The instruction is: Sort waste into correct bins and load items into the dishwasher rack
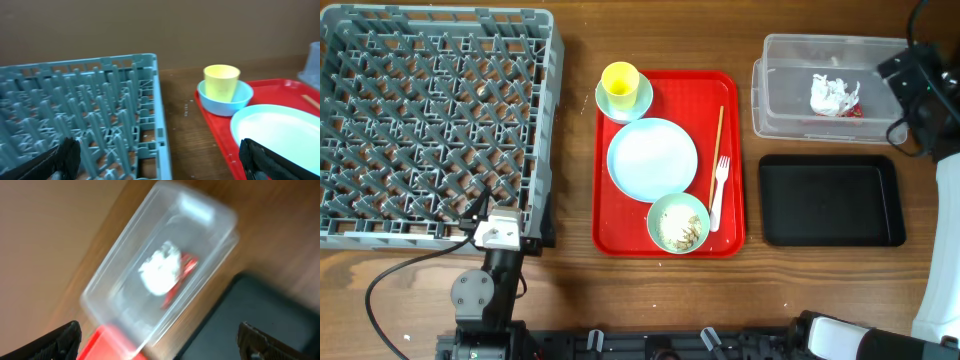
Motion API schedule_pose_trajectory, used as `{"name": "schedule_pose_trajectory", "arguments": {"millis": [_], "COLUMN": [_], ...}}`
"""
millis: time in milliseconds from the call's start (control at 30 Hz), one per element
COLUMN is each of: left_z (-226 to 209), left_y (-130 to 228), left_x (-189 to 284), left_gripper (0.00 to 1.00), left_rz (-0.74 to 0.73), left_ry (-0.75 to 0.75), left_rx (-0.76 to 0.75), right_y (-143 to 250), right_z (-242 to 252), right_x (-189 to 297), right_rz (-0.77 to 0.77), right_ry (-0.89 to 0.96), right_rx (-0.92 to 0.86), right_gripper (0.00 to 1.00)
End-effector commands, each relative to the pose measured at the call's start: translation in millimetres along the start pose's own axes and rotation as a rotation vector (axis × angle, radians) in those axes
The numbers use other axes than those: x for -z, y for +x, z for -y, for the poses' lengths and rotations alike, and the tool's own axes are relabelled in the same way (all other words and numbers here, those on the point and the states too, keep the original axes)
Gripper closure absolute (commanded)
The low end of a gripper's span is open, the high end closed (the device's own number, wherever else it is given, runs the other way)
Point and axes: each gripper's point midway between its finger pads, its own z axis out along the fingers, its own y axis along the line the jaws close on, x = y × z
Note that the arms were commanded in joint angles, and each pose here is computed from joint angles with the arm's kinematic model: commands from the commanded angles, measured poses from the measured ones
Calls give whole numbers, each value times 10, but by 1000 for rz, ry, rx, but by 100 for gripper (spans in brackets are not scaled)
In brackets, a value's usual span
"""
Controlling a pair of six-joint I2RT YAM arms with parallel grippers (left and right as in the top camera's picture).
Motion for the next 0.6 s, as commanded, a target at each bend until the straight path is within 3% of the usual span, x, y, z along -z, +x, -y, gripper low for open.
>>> {"name": "schedule_pose_trajectory", "arguments": {"millis": [0, 167, 233, 367, 567], "left_z": [-72, -72, -72, -72, -72], "left_y": [53, 53, 52, 53, 53], "left_x": [-3, -3, -3, -3, -3], "left_gripper": [0, 0, 0, 0, 0], "left_rz": [-21, -21, -21, -21, -21], "left_ry": [-43, -43, -43, -43, -43], "left_rx": [-36, -36, -36, -36, -36], "right_y": [672, 1499, 1869, 2368, 3426], "right_z": [-483, -944, -854, -549, -307], "right_x": [177, 594, 575, 386, 364], "right_rz": [-395, -613, -649, -580, -669], "right_ry": [-290, -610, -490, -130, -57], "right_rx": [-66, 423, 527, 554, 788], "right_gripper": [0, 0, 0, 0, 0]}}
